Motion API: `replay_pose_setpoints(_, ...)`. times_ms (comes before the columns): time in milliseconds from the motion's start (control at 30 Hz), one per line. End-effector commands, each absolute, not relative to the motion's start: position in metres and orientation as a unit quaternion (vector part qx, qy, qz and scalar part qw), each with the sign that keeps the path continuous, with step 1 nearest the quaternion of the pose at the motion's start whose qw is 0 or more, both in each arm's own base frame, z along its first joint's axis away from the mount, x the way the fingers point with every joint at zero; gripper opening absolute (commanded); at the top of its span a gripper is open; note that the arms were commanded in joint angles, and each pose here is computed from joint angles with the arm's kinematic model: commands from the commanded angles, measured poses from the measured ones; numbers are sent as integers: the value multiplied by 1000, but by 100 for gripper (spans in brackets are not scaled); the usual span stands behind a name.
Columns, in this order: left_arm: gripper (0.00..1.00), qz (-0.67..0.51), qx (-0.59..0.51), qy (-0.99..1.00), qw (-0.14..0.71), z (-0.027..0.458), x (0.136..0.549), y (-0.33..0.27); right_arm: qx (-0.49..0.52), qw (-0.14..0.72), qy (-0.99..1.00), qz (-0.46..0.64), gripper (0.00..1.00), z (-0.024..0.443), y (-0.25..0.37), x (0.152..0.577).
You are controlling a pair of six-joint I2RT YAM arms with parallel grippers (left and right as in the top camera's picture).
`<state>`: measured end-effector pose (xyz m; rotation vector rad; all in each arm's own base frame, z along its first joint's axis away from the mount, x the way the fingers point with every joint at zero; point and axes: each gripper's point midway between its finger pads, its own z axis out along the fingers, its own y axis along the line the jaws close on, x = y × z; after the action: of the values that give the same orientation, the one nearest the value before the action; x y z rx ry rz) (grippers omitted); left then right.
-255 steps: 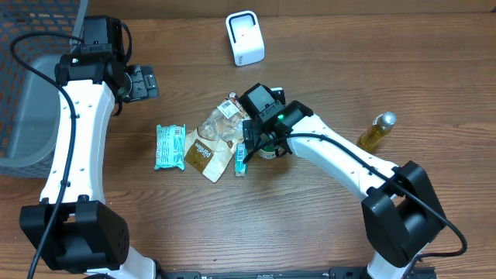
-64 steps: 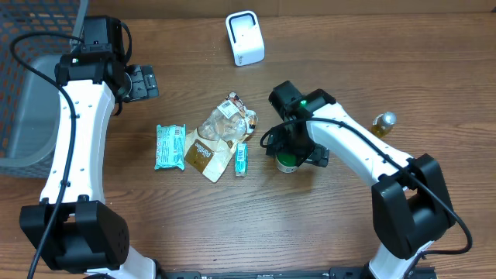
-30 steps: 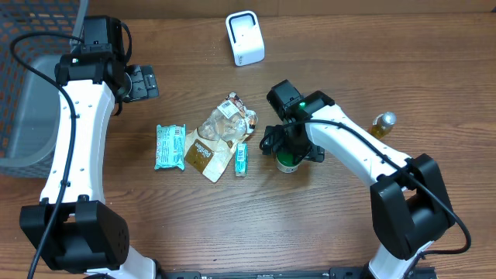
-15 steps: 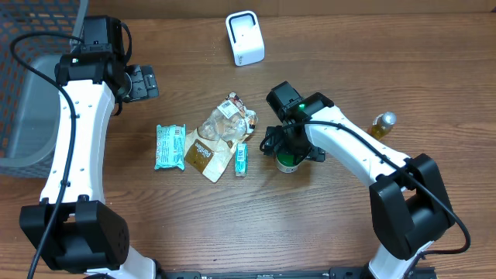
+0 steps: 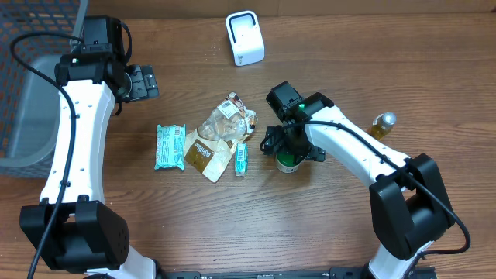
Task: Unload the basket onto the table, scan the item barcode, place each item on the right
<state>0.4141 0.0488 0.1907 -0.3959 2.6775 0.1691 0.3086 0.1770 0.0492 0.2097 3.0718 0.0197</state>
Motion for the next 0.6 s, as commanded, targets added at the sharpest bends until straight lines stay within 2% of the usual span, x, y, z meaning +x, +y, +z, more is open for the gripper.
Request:
replay_pose_setpoints(0,100,63,-143,962,226,200,417,50,64,35,997,1,100,48,176,309)
replay_pose_setpoints(567,100,63,-143,962,226,200,417,50,66,35,997,6,100,48,178,309)
